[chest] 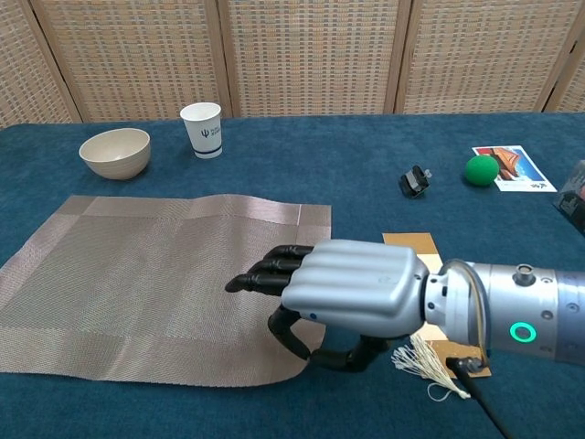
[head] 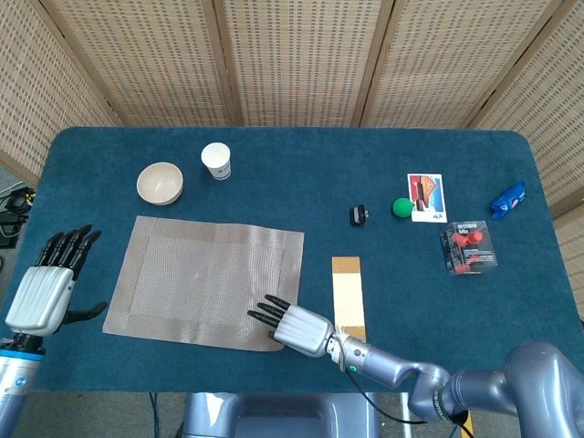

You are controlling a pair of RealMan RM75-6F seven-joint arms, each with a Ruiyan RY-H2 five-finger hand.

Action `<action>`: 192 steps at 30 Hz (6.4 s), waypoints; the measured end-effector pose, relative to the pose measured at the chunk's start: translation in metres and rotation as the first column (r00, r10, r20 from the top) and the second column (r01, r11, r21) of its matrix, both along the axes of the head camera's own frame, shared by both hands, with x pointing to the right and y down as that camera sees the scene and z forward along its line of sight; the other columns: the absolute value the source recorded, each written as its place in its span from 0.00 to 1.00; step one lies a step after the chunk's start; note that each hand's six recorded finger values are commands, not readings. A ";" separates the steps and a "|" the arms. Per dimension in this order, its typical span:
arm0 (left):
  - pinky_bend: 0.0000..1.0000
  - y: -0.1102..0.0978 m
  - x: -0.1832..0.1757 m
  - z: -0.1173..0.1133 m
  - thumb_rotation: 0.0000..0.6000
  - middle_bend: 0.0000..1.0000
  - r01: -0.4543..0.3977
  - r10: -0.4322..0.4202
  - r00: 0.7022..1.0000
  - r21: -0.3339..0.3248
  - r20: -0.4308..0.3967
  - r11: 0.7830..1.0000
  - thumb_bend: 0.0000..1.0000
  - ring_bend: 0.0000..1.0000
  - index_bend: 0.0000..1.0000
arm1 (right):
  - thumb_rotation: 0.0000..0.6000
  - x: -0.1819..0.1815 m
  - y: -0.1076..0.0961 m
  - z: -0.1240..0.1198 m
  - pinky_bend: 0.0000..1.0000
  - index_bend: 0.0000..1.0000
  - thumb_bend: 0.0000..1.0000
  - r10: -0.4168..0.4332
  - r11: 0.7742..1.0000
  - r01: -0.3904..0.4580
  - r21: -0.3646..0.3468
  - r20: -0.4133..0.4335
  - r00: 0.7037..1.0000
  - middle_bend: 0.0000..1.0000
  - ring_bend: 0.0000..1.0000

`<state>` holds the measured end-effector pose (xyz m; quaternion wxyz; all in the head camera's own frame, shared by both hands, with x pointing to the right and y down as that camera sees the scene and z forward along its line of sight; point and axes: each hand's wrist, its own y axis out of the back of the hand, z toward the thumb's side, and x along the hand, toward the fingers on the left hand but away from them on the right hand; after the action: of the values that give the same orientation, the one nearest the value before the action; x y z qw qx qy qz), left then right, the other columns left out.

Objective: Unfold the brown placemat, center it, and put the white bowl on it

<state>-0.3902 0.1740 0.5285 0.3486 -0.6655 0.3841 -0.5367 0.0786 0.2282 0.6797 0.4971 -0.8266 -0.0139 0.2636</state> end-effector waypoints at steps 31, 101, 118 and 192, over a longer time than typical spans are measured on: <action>0.00 0.004 0.007 0.003 1.00 0.00 -0.030 0.030 0.999 -0.002 0.018 1.000 0.00 0.00 0.00 | 1.00 0.072 0.004 -0.006 0.00 0.78 0.65 0.077 0.996 -0.072 0.052 -0.107 0.991 0.04 0.00; 0.00 0.008 0.014 0.012 1.00 0.00 -0.052 0.053 0.998 -0.031 0.039 0.998 0.00 0.00 0.00 | 1.00 0.152 0.044 -0.030 0.00 0.78 0.66 0.073 0.992 -0.044 0.118 -0.251 0.965 0.05 0.00; 0.00 0.009 0.015 0.014 1.00 0.00 -0.054 0.056 0.997 -0.033 0.047 0.998 0.00 0.00 0.00 | 1.00 0.168 0.029 -0.060 0.00 0.00 0.00 0.100 0.979 -0.051 0.199 -0.246 0.964 0.00 0.00; 0.00 -0.187 0.039 0.250 1.00 0.00 0.021 0.031 0.973 -0.219 0.230 0.976 0.48 0.00 0.80 | 1.00 0.338 -0.029 -0.094 0.00 0.12 0.00 0.822 0.536 -0.778 0.327 0.009 0.570 0.00 0.00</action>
<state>-0.3514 -0.0130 0.7788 0.3167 -0.6338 0.2774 -0.6489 0.4168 0.1997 0.5858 0.4376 -0.6221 -0.3939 0.5161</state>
